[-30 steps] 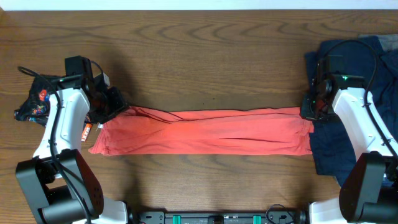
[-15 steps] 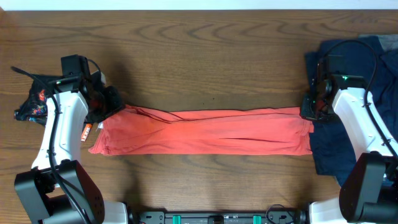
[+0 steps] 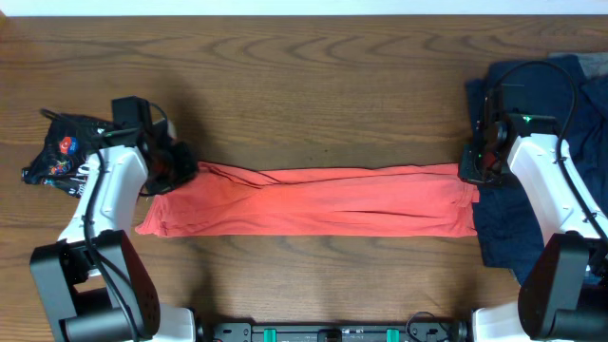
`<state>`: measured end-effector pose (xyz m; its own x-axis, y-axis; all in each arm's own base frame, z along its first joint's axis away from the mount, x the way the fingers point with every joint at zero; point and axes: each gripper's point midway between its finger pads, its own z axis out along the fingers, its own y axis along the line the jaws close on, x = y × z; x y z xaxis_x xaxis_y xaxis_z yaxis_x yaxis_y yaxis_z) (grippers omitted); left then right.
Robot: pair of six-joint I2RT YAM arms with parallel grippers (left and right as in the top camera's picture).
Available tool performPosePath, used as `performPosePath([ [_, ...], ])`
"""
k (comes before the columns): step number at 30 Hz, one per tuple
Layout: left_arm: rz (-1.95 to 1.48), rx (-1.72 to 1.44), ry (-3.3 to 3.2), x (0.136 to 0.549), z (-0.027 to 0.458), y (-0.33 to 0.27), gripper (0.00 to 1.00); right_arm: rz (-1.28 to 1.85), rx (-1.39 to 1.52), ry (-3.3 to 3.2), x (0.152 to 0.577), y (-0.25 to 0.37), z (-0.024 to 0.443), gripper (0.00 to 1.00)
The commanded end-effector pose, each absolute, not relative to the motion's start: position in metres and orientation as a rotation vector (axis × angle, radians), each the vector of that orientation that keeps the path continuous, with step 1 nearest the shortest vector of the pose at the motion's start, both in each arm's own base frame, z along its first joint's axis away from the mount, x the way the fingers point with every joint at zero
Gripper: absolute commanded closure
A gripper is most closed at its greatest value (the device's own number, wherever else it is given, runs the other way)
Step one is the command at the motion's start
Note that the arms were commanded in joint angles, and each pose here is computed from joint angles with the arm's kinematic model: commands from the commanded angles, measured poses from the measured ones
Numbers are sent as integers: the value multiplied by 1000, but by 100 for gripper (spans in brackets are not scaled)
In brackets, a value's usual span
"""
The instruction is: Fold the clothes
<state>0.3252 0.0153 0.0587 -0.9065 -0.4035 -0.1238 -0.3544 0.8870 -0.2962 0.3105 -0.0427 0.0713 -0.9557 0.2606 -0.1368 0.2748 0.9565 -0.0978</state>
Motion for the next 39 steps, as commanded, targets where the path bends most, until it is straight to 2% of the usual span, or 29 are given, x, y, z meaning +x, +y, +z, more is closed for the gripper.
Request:
performPosePath([
  [1, -808, -328, 2830, 327, 76, -43, 94, -168, 394, 2971, 311, -43, 76, 88],
  [4, -1078, -161, 2793, 315, 95, -85, 94, -168, 394, 2971, 311, -43, 76, 88],
  [6, -1131, -55, 2821, 301, 97, -101, 94, -168, 394, 2972, 311, -43, 76, 88],
  [9, -1090, 86, 2902, 281, 91, -113, 94, -168, 394, 2971, 311, -43, 76, 88],
  [14, -903, 120, 3066, 258, 76, -102, 91, -168, 394, 2972, 311, -43, 76, 88],
  [15, -897, 138, 3082, 254, 75, -101, 84, -168, 394, 2972, 311, -43, 76, 88],
  [17, -862, 132, 3116, 249, 73, -96, 61, -168, 394, 2972, 311, -43, 76, 88],
  [22, -858, 131, 3117, 249, 77, -96, 49, -168, 394, 2971, 311, -43, 76, 88],
  [27, -796, 107, 3052, 271, 86, -93, 49, -168, 394, 2972, 311, -43, 76, 88],
  [29, -697, 27, 3031, 284, 84, -84, 57, -168, 394, 2972, 311, -43, 76, 88],
  [31, -562, -94, 3037, 293, 79, -71, 71, -168, 394, 2971, 311, -43, 76, 88],
  [33, -438, -209, 3047, 296, 74, -57, 74, -168, 394, 2972, 311, -43, 76, 88],
  [35, -367, -271, 3035, 300, 73, -49, 73, -168, 394, 2971, 311, -43, 76, 88],
  [39, -366, -259, 2972, 315, 75, -49, 62, -167, 394, 2970, 311, -43, 76, 88],
])
